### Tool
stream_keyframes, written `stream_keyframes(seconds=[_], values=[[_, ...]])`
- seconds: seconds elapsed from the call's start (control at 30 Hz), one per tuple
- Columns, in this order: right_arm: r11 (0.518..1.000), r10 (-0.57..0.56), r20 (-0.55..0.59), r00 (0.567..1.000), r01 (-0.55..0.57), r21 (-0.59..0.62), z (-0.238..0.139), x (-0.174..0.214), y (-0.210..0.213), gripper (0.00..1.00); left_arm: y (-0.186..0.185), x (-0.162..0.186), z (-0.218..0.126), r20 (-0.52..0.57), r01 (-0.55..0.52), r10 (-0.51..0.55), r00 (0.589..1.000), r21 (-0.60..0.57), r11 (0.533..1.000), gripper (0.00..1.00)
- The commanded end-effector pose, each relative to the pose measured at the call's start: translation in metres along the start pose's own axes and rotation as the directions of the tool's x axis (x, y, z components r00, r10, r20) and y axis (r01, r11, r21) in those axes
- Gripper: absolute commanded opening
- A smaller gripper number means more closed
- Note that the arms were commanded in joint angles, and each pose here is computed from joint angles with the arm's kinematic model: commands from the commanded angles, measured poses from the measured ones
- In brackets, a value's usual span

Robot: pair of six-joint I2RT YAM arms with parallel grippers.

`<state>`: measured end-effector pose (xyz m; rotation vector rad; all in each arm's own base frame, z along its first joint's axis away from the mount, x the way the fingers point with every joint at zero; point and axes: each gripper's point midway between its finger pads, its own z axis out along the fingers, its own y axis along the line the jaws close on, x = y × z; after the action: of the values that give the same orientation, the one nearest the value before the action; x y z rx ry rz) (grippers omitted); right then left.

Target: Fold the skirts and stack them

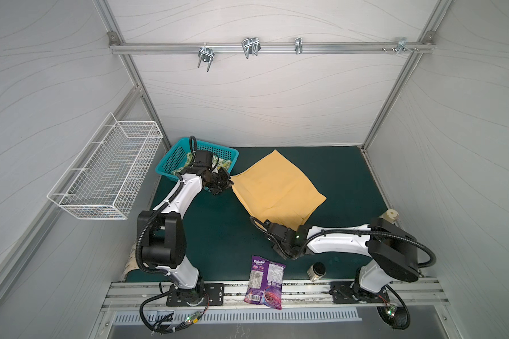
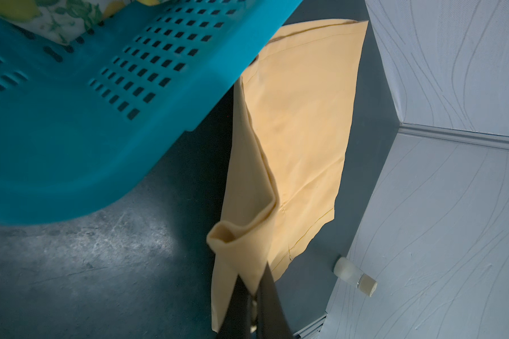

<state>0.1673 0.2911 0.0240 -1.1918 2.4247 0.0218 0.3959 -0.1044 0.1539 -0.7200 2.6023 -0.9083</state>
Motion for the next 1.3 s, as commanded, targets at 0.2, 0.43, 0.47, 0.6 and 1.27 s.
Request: stream_keyframes(seconds=[0.2, 0.43, 0.47, 0.6, 1.27], values=[[0.999, 0.041, -0.078, 0.996, -0.041, 0.001, 0.019, 0.023, -0.010, 0.41, -0.014, -0.016, -0.004, 0.024, -0.013, 0.012, 1.000, 0.035, 0.999, 0.00], [0.997, 0.067, -0.090, 0.994, -0.069, -0.018, 0.018, 0.024, -0.013, 0.27, -0.014, -0.018, -0.003, 0.022, -0.012, 0.011, 1.000, 0.034, 0.999, 0.00], [0.997, 0.069, -0.089, 0.994, -0.071, -0.019, 0.018, 0.023, -0.013, 0.23, -0.014, -0.017, -0.003, 0.021, -0.013, 0.012, 1.000, 0.036, 0.999, 0.00], [0.997, 0.075, -0.079, 0.994, -0.077, -0.031, 0.012, 0.021, -0.013, 0.11, -0.016, -0.019, -0.004, 0.022, -0.017, 0.016, 1.000, 0.034, 0.999, 0.00], [0.895, 0.210, 0.019, 0.978, -0.184, -0.407, -0.109, -0.022, 0.018, 0.01, -0.043, 0.000, -0.066, 0.110, -0.099, 0.087, 0.990, 0.108, 0.989, 0.00]])
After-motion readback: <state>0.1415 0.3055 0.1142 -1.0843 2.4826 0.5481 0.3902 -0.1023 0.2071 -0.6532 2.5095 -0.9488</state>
